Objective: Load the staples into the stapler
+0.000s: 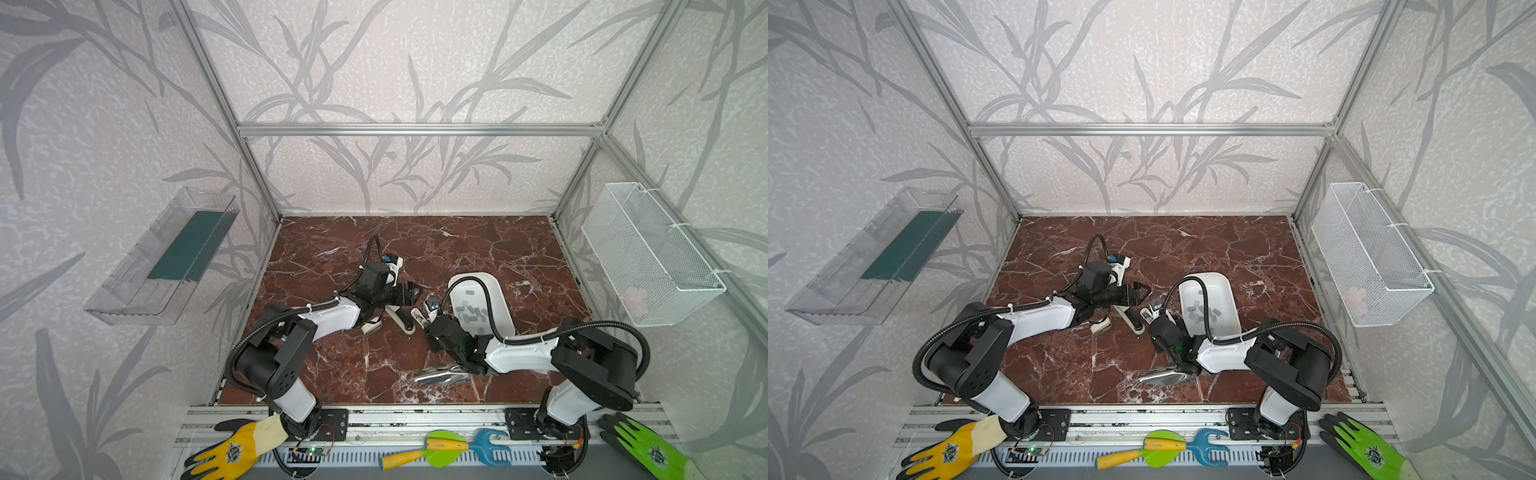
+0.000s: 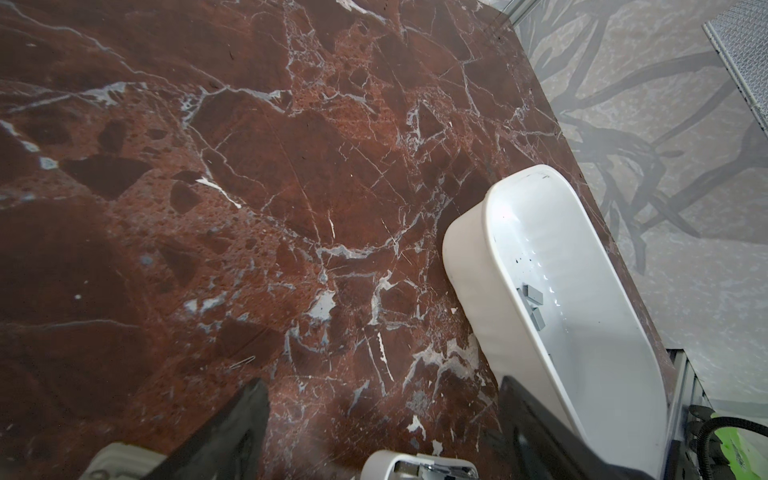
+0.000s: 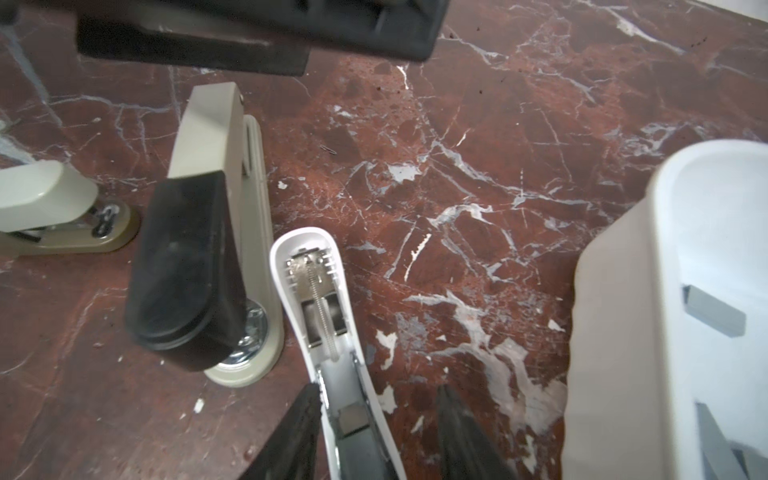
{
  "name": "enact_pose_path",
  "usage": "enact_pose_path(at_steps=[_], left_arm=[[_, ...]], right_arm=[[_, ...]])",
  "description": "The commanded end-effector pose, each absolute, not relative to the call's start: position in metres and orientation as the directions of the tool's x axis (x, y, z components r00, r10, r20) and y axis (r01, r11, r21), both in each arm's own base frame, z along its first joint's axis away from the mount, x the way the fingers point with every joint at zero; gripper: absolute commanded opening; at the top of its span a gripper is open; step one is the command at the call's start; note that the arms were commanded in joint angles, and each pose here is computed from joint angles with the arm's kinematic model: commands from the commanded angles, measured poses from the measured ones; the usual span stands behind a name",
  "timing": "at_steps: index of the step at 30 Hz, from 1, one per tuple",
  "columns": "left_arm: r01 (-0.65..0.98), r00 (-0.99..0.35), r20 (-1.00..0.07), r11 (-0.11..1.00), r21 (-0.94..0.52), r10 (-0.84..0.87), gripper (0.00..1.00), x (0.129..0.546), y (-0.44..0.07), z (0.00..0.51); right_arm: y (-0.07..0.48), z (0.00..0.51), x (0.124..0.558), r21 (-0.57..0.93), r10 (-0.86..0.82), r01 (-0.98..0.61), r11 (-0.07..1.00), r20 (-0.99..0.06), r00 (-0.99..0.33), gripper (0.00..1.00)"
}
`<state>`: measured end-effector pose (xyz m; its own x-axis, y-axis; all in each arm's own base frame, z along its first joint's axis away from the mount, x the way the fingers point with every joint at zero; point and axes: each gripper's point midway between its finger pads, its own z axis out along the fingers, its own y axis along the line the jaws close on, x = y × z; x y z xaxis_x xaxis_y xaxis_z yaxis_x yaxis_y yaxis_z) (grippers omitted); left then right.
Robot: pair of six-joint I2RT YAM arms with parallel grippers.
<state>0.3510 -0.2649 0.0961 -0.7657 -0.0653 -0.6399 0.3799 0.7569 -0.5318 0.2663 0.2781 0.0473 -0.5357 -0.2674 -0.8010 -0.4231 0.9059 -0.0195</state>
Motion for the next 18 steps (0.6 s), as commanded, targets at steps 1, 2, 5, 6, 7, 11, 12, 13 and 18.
enact_pose_path(at_steps=[1, 2, 5, 6, 7, 11, 12, 13, 18], left_arm=[[0.389, -0.771, -0.634, 0.745, -0.542, -0.059, 0.87, 0.353, -0.272, 0.100], [0.390, -0.770, -0.635, 0.744, -0.543, -0.060, 0.87, 0.353, -0.273, 0.100], [0.391, -0.770, -0.635, 0.742, -0.544, -0.059, 0.87, 0.353, -0.274, 0.101], [0.393, -0.770, -0.636, 0.742, -0.543, -0.057, 0.87, 0.353, -0.274, 0.100], [0.393, -0.771, -0.635, 0.743, -0.542, -0.055, 0.87, 0.352, -0.274, 0.100], [0.393, -0.770, -0.636, 0.744, -0.540, -0.055, 0.87, 0.352, -0.273, 0.101], [0.393, -0.769, -0.636, 0.744, -0.540, -0.055, 0.87, 0.352, -0.273, 0.101], [0.394, -0.768, -0.638, 0.745, -0.539, -0.055, 0.87, 0.352, -0.273, 0.101], [0.397, -0.768, -0.638, 0.741, -0.542, -0.055, 0.87, 0.351, -0.274, 0.102]], right_arm=[[0.254, 0.036, 0.261, -0.062, -0.299, -0.390, 0.919, -0.756, -0.583, 0.49], [0.251, 0.039, 0.262, -0.061, -0.292, -0.383, 0.922, -0.757, -0.584, 0.51], [0.243, 0.042, 0.265, -0.034, -0.263, -0.371, 0.928, -0.763, -0.590, 0.64], [0.239, 0.042, 0.266, -0.027, -0.255, -0.365, 0.931, -0.763, -0.594, 0.68], [0.237, 0.043, 0.266, -0.020, -0.247, -0.361, 0.932, -0.764, -0.596, 0.70], [0.242, 0.050, 0.260, 0.015, -0.254, -0.416, 0.909, -0.772, -0.582, 0.76], [0.247, 0.052, 0.257, 0.032, -0.264, -0.449, 0.893, -0.770, -0.580, 0.76], [0.253, 0.055, 0.254, 0.051, -0.267, -0.477, 0.878, -0.773, -0.575, 0.75], [0.270, 0.055, 0.250, 0.087, -0.278, -0.528, 0.845, -0.771, -0.573, 0.67]])
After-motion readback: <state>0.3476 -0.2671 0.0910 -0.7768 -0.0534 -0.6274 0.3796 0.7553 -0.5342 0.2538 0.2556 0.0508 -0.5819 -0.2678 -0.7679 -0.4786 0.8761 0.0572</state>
